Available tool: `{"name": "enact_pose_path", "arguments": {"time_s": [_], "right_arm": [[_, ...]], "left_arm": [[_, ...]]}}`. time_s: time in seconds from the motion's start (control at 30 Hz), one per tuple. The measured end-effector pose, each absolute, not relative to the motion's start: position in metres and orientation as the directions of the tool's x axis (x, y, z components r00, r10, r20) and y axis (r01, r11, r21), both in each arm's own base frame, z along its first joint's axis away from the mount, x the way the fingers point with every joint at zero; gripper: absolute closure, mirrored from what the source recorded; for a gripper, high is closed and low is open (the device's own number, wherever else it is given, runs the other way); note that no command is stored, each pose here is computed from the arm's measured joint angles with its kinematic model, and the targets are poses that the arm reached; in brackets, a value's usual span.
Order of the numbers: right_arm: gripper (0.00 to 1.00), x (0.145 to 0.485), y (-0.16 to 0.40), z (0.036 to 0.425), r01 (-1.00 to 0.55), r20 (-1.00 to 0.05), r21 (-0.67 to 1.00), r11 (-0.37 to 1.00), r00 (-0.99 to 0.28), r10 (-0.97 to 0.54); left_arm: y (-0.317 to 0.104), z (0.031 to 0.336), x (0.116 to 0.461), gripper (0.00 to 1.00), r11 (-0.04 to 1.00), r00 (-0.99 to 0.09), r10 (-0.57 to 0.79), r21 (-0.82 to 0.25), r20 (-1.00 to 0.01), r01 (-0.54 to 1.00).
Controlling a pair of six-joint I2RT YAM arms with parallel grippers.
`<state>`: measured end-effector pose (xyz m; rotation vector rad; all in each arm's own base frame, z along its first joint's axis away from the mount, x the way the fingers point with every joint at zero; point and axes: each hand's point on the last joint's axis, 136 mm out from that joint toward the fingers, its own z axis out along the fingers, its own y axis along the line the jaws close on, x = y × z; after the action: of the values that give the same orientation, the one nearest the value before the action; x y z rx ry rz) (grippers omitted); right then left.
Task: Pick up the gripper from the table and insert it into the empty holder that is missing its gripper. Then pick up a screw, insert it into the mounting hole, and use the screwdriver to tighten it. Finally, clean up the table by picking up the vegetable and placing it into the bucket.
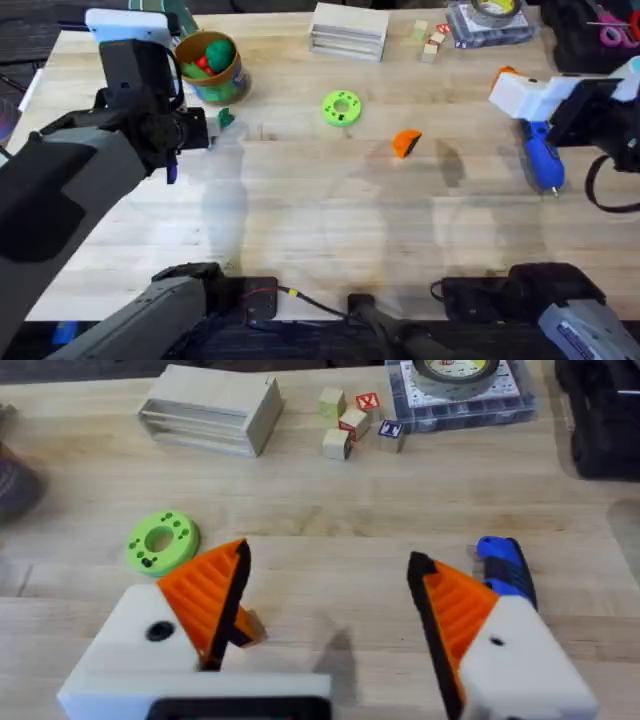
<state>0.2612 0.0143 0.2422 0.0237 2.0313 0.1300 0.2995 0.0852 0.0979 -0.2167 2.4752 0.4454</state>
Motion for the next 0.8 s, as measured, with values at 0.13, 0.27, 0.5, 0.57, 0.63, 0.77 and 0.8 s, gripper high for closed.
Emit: {"name": "enact_pose_path", "arguments": {"time_s": [0.13, 0.27, 0.5, 0.57, 0.63, 0.77, 0.8], "right_arm": [[0.010, 0.261, 0.014, 0.242, -0.040, -0.891, 0.103, 0.994, -0.448, 0.074], [0.009, 0.261, 0.014, 0.242, -0.040, -0.891, 0.103, 0.994, -0.448, 0.074], [0.010, 0.261, 0.014, 0.242, -0.040, -0.891, 0.103, 0.994, -0.448, 0.074], [0.008, 0.261, 0.014, 0.242, -0.040, -0.891, 0.104, 0.994, -0.448, 0.075], [0.010, 0.261, 0.014, 0.242, -0.039, -0.890, 0.105, 0.994, -0.448, 0.077], [0.009, 0.261, 0.014, 0.242, -0.039, -0.890, 0.106, 0.994, -0.448, 0.077], [0.009, 0.261, 0.014, 0.242, -0.039, -0.890, 0.106, 0.994, -0.448, 0.077]], "left_arm": [[0.084, 0.097, 0.299, 0.963, 0.933, -0.805, -0.046, 0.262, -0.591, -0.246], [0.083, 0.097, 0.299, 0.660, 0.936, -0.807, -0.042, 0.259, -0.590, -0.238], [0.073, 0.127, 0.299, 0.254, 0.943, -0.744, -0.018, 0.237, -0.667, -0.235], [0.066, 0.142, 0.298, 0.559, 0.947, -0.713, 0.000, 0.229, -0.701, -0.225], [0.058, 0.157, 0.294, 0.879, 0.953, -0.682, 0.019, 0.221, -0.731, -0.209], [0.036, 0.184, 0.286, 0.714, 0.972, -0.608, 0.060, 0.184, -0.792, -0.144], [0.030, 0.192, 0.284, 0.559, 0.977, -0.582, 0.064, 0.169, -0.811, -0.127]]}}
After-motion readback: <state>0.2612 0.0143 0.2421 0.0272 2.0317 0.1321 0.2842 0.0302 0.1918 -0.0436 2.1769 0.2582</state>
